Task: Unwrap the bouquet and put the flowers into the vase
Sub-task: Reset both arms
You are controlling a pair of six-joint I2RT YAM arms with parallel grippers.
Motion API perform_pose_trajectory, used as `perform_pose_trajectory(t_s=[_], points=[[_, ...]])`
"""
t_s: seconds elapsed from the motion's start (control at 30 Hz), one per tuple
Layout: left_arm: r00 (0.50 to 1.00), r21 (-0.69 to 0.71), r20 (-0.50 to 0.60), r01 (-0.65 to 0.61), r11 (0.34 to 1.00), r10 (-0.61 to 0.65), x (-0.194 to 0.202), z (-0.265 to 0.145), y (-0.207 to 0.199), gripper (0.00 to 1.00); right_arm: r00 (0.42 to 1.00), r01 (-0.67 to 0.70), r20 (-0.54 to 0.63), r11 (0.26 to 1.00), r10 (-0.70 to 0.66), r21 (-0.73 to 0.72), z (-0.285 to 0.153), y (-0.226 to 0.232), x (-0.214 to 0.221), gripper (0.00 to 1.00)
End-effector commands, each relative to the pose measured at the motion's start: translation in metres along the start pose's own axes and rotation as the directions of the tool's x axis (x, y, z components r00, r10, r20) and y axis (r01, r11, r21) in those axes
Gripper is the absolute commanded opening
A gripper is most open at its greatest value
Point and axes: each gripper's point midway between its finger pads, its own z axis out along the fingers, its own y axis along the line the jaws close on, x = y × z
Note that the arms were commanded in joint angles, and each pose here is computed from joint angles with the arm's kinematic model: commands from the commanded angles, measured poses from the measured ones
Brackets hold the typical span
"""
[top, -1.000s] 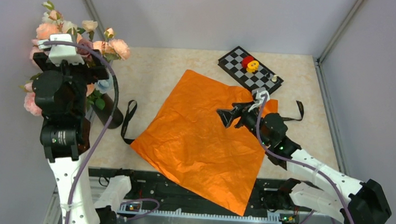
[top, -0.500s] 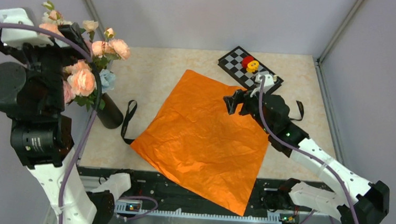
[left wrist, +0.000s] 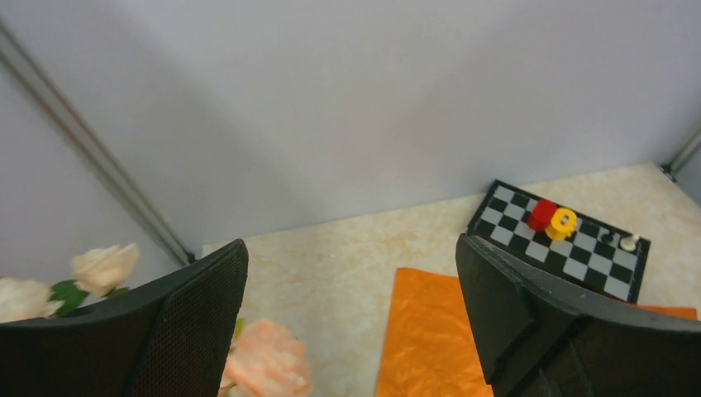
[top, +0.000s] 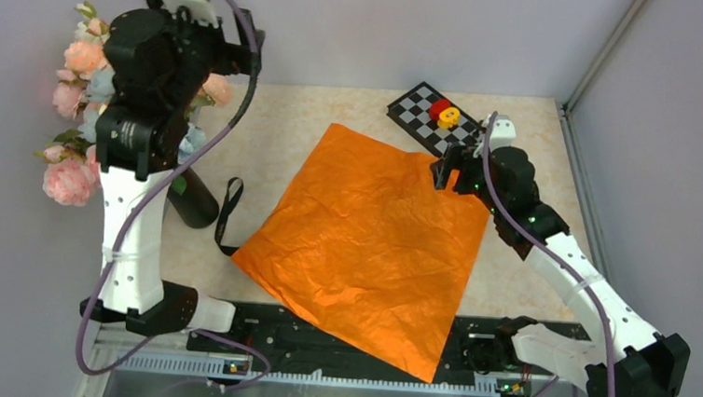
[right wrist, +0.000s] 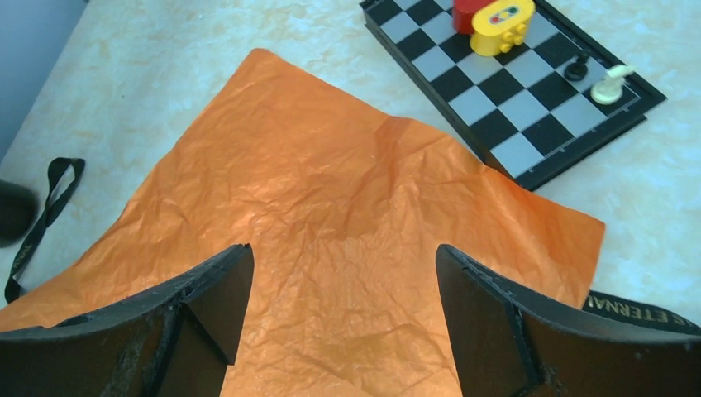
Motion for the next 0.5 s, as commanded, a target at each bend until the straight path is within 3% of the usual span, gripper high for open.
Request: perform_pose_trajectory(t_s=[0.0,0.17,0.33,0.47], points=[[1.0,0.051,0.008,-0.012,0.999,0.012,0.004,0.006,-0.028,0.99,0.999,-0.031,0.042,0.998,0.03,0.046,-0.01,-0.012,-0.028,0.83],[0.998,0.14,-0.05,0.038,0.989,-0.031,0.058,0.022,-0.076,0.99,0.996,-0.045,0.083,0.993,0.036,0.111,-0.019,-0.028,-0.037,0.87],[0.988,0.235,-0.139,0.102,0.966,-0.071,0.14,0.023,-0.13,0.99,0.986,-0.028,0.168,0.992,0.006,0.126,-0.031,-0.034,-0.045,0.88],[0.982,0.275,-0.128,0.17,0.946,-0.14,0.181,0.008,-0.15,0.99,0.966,-0.018,0.257,0.991,-0.016,0.132,-0.042,-0.04,-0.048,0.88]])
